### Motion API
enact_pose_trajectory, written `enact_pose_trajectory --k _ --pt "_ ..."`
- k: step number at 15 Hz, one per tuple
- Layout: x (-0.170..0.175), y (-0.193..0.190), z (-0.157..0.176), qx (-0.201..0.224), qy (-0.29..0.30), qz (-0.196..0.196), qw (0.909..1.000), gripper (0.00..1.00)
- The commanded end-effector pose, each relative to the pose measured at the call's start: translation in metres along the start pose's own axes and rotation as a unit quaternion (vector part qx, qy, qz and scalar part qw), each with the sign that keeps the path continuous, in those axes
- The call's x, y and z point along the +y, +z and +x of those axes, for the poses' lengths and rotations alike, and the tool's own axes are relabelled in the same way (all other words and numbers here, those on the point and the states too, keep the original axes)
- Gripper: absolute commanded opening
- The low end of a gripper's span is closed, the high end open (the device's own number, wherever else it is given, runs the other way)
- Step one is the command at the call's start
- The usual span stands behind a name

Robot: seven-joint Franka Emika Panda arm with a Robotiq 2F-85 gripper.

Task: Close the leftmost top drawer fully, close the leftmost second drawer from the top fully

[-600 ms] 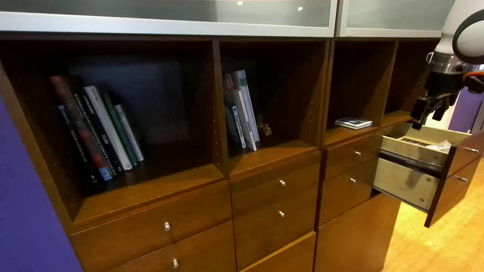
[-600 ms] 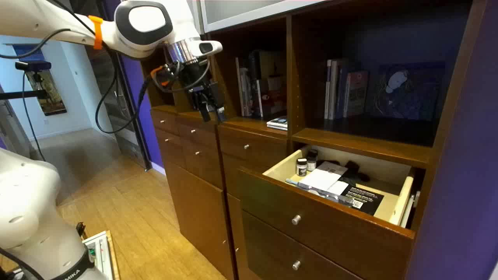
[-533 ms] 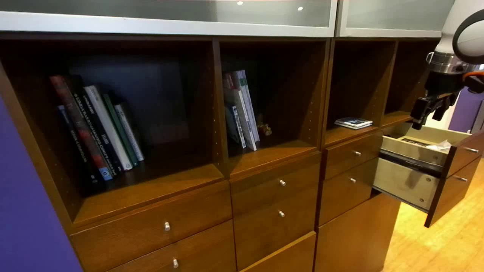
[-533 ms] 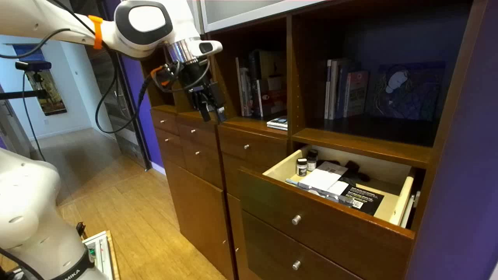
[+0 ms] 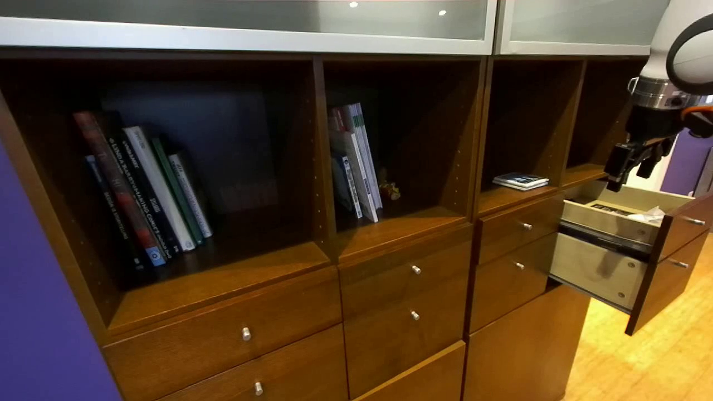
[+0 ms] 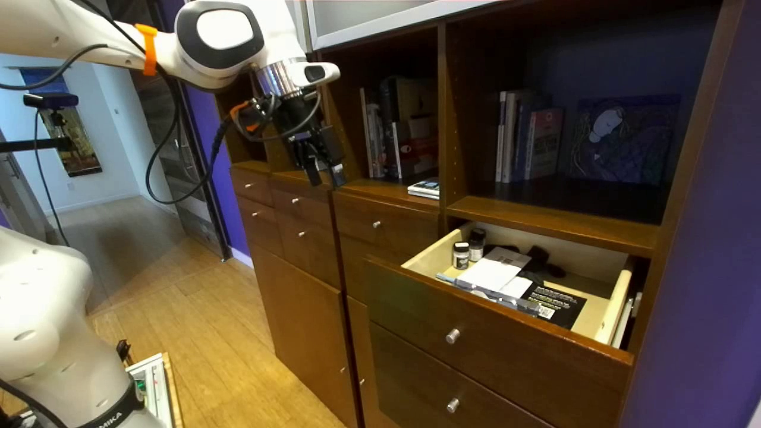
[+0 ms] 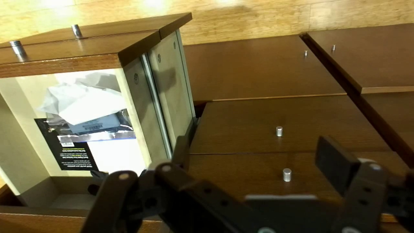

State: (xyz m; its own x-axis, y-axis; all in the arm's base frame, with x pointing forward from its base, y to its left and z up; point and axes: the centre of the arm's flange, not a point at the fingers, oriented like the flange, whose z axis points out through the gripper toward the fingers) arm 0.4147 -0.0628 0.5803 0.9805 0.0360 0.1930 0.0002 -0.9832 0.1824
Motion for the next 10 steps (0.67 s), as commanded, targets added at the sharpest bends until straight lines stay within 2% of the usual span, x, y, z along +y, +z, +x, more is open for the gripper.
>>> enact_pose_trajectory --k 1,4,6,7,9,10 --pt "0.001 0.015 -0.01 -0.01 -0.008 -0.01 0.9999 1.0" --pt "0.008 0.044 -0.02 -0.023 -0.004 -0.017 0.9996 1.0" --pt "0.02 0.063 -0.027 -0.016 0.002 -0.042 0.999 0.98" --pt "0.026 0.074 -0.029 -0.01 0.007 -0.058 0.9983 0.74" --pt "0.039 0.091 -0.033 -0.006 0.009 -0.086 0.9962 0.69" --pt "0.046 0.098 -0.036 -0.008 0.01 -0.097 0.9952 0.61"
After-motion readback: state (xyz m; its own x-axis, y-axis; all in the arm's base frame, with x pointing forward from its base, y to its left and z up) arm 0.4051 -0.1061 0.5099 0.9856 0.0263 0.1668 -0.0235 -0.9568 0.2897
